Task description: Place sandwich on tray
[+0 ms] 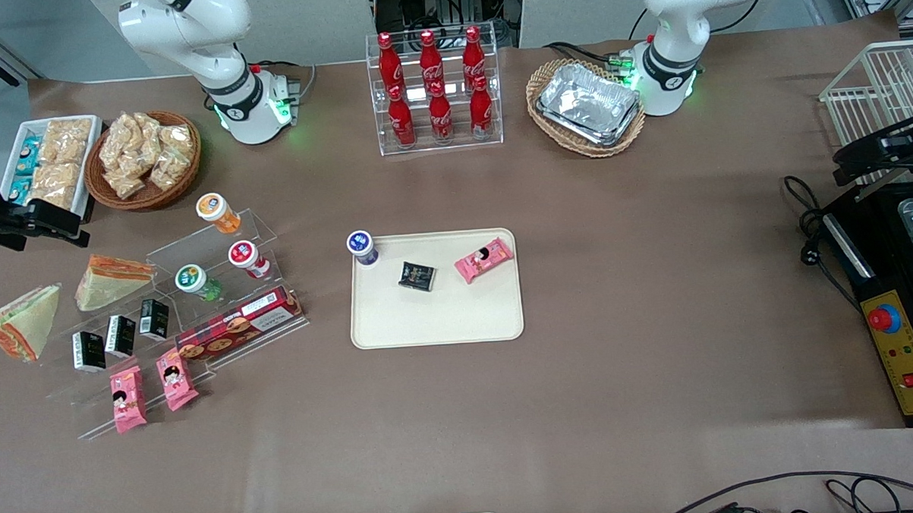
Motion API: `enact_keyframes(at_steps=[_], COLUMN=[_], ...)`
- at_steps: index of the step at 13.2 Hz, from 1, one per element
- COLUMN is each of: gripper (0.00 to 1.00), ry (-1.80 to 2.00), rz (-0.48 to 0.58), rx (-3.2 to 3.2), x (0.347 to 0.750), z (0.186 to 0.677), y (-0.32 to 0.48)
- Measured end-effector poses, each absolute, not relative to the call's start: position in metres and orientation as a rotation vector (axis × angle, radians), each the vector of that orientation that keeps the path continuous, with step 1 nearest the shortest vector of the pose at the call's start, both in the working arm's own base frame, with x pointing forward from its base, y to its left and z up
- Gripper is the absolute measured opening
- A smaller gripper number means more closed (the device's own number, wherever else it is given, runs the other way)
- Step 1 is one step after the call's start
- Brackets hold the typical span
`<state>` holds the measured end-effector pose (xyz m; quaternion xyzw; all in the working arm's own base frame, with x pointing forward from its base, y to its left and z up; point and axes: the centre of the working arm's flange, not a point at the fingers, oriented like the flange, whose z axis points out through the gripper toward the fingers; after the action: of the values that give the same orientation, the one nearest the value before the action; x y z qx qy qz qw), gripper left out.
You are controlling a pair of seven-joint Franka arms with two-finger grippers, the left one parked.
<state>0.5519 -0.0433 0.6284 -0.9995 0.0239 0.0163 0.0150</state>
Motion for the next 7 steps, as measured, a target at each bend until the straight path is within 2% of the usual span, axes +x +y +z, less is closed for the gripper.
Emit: enact_keyframes(at_steps=[7], gripper=[1.00], ry=[0.063], rz=[0.065], rx=[-3.111], x=[0.5557], z=[0.6225], y=[-0.0375])
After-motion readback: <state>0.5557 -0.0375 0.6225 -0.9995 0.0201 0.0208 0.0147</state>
